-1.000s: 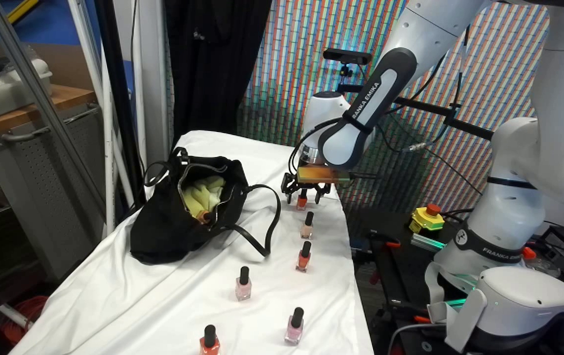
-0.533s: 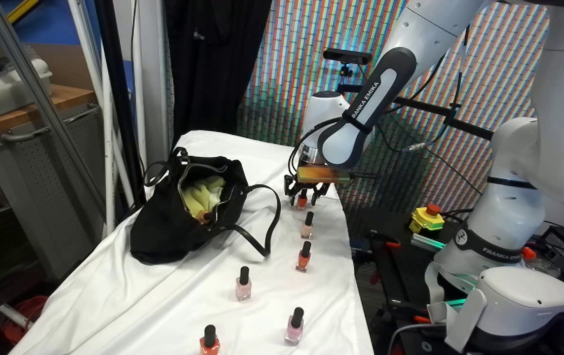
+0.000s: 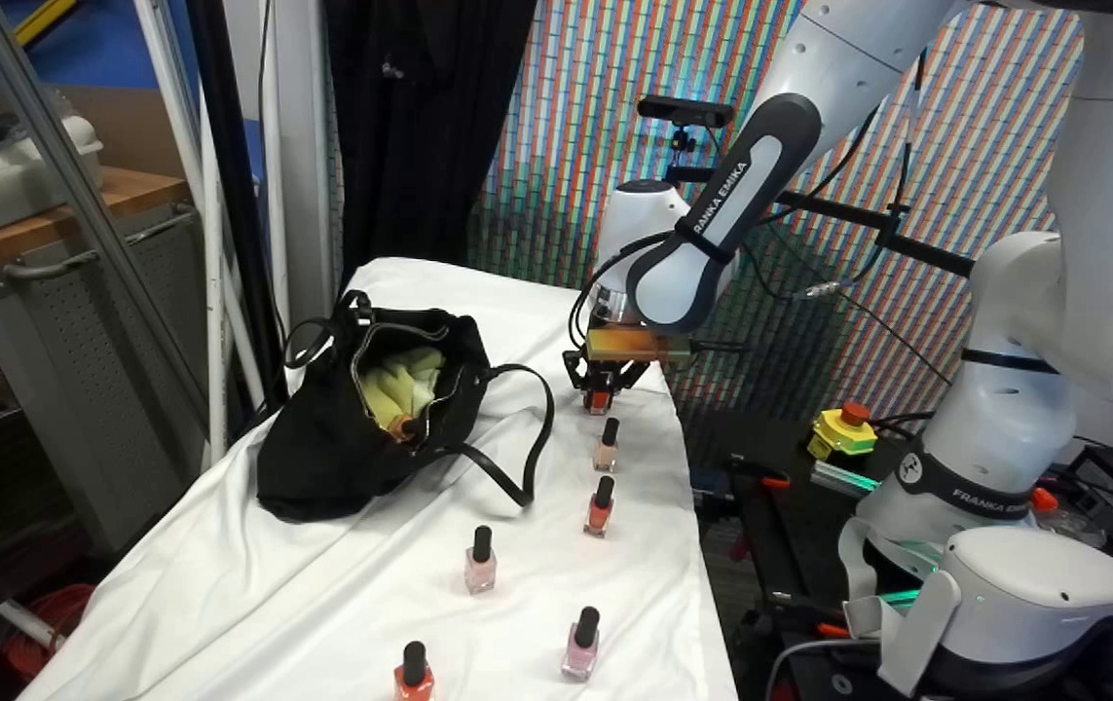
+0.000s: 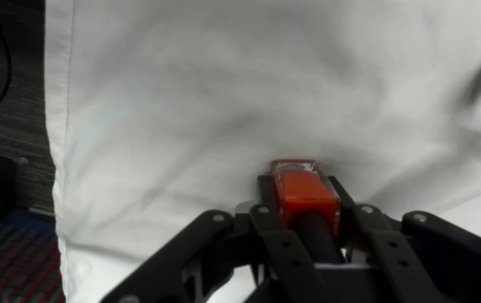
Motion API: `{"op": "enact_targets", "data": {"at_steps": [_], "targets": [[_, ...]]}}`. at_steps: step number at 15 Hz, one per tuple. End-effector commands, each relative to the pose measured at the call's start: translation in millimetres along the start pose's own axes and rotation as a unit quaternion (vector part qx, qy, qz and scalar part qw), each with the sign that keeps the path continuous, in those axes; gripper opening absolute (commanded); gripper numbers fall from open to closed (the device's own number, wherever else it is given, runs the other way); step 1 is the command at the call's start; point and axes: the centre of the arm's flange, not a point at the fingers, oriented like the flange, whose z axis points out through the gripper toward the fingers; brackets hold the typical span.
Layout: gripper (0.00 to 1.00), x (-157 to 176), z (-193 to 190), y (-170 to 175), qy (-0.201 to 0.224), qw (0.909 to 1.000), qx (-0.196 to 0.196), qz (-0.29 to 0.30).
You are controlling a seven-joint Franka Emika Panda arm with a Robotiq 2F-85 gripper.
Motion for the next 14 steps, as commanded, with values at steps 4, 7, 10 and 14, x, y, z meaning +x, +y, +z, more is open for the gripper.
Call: {"op": "enact_targets", "data": {"at_steps": [4,7,10,14], "targets": [[0.15,-1.6,-18.4,-6.1,-0.012,0.9988,-0.015,-0.044],[0.15,-10.8,-47.6,-14.2,0.006,0.9949,-0.032,-0.095],[0.15,-19.0,-82.1,-30.4,0.043,0.9872,-0.046,-0.147],[0.15,-31.7,-125.3,-61.5,0.103,0.9735,-0.044,-0.200]]}}
